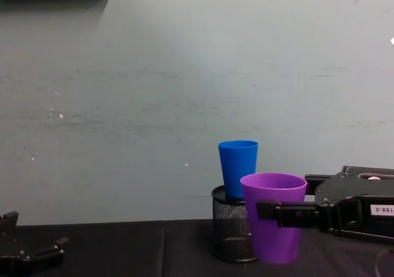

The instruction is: Pick up one cup with a gripper and tap it against the other cup.

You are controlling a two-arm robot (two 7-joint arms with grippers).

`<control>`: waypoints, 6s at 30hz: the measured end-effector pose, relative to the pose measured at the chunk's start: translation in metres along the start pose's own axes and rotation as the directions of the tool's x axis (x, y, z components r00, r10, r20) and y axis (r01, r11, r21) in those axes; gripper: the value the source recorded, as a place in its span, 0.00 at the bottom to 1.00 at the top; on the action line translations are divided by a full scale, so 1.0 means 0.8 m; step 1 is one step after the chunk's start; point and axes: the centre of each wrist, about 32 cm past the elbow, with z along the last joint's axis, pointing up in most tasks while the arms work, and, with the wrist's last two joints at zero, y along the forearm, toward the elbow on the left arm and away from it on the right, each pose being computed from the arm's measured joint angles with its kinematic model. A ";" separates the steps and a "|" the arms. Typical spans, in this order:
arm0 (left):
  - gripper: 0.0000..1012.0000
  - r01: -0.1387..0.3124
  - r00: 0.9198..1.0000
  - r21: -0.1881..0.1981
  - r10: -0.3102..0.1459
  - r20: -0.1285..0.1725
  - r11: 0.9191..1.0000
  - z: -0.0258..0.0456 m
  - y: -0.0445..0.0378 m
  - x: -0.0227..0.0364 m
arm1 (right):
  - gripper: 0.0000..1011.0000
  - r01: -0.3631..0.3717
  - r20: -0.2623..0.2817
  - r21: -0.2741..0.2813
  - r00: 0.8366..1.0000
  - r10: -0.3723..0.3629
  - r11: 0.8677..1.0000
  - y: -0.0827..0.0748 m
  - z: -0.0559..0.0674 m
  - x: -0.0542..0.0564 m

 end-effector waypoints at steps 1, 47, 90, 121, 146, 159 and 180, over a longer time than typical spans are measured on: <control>1.00 0.000 1.000 0.000 0.000 0.000 1.000 0.0000 0.000 0.0000 | 0.72 0.000 0.000 0.000 1.000 0.000 1.000 0.000 0.000 0.000; 1.00 0.000 1.000 0.000 0.000 0.000 1.000 0.0000 0.000 0.0000 | 0.72 0.000 0.000 0.000 1.000 0.000 1.000 0.000 0.000 0.000; 1.00 0.000 1.000 0.000 0.000 0.000 1.000 0.0000 0.000 0.0000 | 0.72 0.105 -0.044 0.017 0.994 -0.104 0.994 0.081 0.027 0.048; 1.00 0.000 1.000 0.000 0.000 0.000 1.000 0.0000 0.000 0.0000 | 0.72 0.172 -0.040 0.024 0.984 -0.171 0.985 0.124 0.035 0.076; 1.00 0.000 1.000 0.000 0.000 0.000 1.000 0.0000 0.000 0.0000 | 0.72 0.172 -0.045 0.026 0.984 -0.170 0.985 0.129 0.037 0.084; 1.00 0.000 1.000 0.000 0.000 0.000 1.000 0.0000 0.000 0.0000 | 0.72 0.170 -0.055 0.029 0.984 -0.168 0.985 0.130 0.039 0.085; 1.00 0.000 1.000 0.000 0.000 0.000 1.000 0.0000 0.000 0.0000 | 0.72 0.169 -0.052 0.028 0.984 -0.168 0.985 0.130 0.039 0.085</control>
